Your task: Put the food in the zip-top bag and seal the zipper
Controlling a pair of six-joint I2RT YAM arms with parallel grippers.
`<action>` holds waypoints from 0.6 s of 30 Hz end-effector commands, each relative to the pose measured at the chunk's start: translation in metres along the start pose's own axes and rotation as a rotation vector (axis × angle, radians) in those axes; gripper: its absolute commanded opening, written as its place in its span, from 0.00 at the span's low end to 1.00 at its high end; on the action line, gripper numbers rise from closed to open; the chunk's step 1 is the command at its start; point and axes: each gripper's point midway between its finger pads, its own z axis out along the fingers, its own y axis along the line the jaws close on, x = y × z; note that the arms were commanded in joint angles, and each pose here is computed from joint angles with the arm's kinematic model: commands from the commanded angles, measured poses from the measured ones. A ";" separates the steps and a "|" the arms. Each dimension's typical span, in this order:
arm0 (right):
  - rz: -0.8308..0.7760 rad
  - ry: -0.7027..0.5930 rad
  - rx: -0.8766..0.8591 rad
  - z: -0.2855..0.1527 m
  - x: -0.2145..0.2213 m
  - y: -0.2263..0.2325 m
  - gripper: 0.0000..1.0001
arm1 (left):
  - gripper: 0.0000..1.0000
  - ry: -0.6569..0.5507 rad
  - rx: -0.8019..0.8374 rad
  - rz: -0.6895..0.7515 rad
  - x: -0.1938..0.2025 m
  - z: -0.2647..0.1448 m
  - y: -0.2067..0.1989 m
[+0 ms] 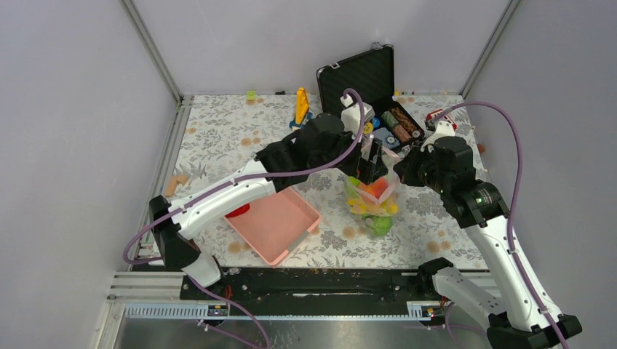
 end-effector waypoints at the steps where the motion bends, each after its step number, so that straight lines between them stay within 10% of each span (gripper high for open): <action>1: 0.009 -0.022 -0.006 -0.001 -0.006 0.002 0.04 | 0.99 -0.068 0.076 0.046 -0.028 -0.014 -0.025; 18: 0.009 -0.025 0.001 -0.001 -0.006 0.001 0.04 | 0.99 -0.139 -0.070 0.044 -0.028 -0.051 0.002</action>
